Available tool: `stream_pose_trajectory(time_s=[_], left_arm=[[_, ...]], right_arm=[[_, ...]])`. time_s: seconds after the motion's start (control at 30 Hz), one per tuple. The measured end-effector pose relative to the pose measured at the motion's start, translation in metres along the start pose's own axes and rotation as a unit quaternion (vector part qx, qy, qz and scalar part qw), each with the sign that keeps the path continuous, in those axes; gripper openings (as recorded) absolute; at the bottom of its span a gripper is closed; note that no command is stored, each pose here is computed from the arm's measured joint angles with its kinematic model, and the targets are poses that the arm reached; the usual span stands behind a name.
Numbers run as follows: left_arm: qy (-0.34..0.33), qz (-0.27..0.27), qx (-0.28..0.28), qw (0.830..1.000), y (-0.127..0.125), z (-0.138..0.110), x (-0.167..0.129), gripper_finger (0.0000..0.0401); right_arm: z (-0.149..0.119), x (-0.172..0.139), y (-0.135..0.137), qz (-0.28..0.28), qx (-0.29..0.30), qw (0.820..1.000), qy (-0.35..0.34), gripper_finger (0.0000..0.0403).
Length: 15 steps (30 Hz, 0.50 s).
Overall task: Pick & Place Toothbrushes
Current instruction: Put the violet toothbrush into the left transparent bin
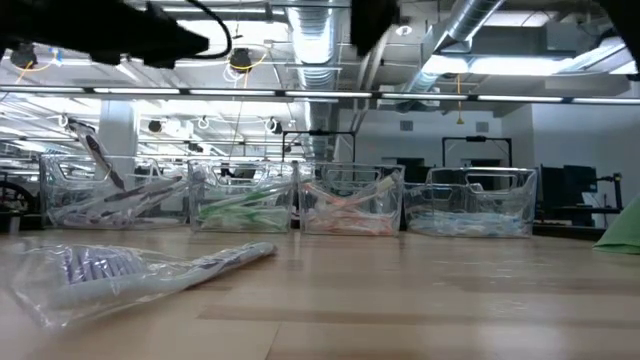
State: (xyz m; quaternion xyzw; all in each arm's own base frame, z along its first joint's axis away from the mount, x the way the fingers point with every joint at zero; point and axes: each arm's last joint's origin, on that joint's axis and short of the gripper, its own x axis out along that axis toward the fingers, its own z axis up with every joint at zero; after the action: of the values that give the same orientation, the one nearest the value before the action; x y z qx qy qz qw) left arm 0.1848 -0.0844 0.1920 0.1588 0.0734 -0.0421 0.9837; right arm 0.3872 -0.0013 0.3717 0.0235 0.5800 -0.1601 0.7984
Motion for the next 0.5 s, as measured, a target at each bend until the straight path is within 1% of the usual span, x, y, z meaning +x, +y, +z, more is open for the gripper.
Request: stream_pose_trajectory(time_s=[0.13, 0.2, 0.27, 0.4, 0.5], left_arm=[[-0.015, 0.018, -0.006, 1.0, 0.012, 0.011, 0.007, 0.0172], [-0.025, 0.022, -0.011, 0.999, 0.017, 0.018, 0.01, 0.018], [-0.038, 0.011, -0.015, 0.999, 0.02, 0.025, 0.012, 0.0191], [-0.066, -0.047, -0.001, 0.997, 0.023, 0.04, 0.016, 0.021], [-0.085, -0.057, 0.004, 0.995, 0.025, 0.052, 0.017, 0.0219]], right_arm=[[-0.024, -0.037, 0.046, 0.034, -0.031, 0.998, -0.036, 0.0194], [-0.038, -0.052, 0.068, 0.042, -0.042, 0.997, -0.051, 0.0195], [-0.052, -0.067, 0.086, 0.03, -0.053, 0.995, -0.078, 0.0196], [-0.079, -0.089, 0.118, -0.015, -0.051, 0.989, -0.141, 0.0194], [-0.098, -0.1, 0.141, -0.038, -0.049, 0.981, -0.185, 0.0192]])
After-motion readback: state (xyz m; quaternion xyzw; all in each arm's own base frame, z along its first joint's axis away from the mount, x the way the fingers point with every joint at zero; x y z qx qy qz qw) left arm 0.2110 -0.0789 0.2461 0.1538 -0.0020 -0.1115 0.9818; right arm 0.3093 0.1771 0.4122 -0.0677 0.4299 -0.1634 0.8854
